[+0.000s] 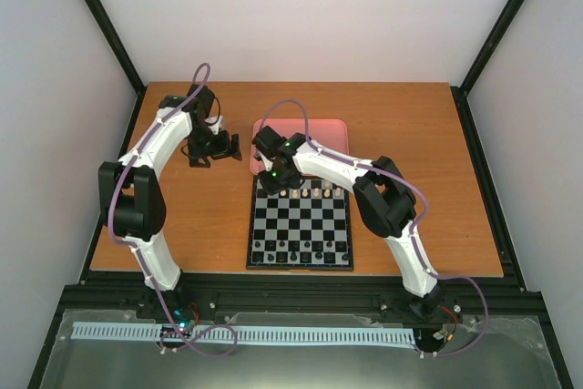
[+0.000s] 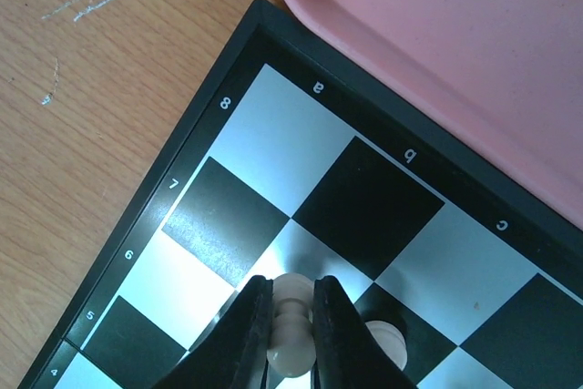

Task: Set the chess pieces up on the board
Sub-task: Place the chess piece on the chessboard, then pick up the chess piece from the storage box.

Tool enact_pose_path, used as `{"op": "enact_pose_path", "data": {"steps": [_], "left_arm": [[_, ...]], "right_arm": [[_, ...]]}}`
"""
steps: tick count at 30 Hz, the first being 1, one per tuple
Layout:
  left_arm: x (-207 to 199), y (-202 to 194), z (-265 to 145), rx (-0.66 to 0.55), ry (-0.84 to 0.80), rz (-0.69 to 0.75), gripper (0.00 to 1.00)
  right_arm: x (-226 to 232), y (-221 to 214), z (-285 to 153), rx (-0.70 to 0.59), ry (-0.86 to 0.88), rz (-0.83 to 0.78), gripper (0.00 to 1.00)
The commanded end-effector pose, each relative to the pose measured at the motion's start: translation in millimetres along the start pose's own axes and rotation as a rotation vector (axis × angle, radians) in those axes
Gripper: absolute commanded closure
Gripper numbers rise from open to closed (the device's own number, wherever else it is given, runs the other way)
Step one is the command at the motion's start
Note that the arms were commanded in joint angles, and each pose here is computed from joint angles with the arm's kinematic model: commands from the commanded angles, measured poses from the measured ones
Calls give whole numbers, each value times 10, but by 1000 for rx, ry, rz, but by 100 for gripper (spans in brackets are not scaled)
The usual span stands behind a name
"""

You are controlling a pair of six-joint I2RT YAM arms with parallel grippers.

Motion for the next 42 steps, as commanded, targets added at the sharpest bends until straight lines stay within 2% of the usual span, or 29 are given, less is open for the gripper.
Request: {"op": "enact_pose_path", "data": {"steps": [1,12,21,34,42], "left_arm": [[-64,19,-134,-45,-25,5,0],[-63,24,-131,-44,-24,6,0],[-71,27,-143,-46,-27,7,0],[-54,35,-143,-47,-16,7,0],[-31,72,-140,-57,5,-5,0]], "right_arm": [[59,-6,-58,3,0,-22,86],[64,45,-80,-7,-4,-34,74],[57,255,-294,-88,-42,-38,56],[36,731,-76,-110,-4,-10,55],[-57,802,90,-112,13,10,56]]}}
Point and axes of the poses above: each gripper's point midway between its finger pads, its own z axis out along the fingers, its own x axis along the line the jaws close on, y = z × x, the point moved 2 cm from there along -z, back along the fingers, and after that the axes turned 2 degrees about -z, right-handed, at the moved point
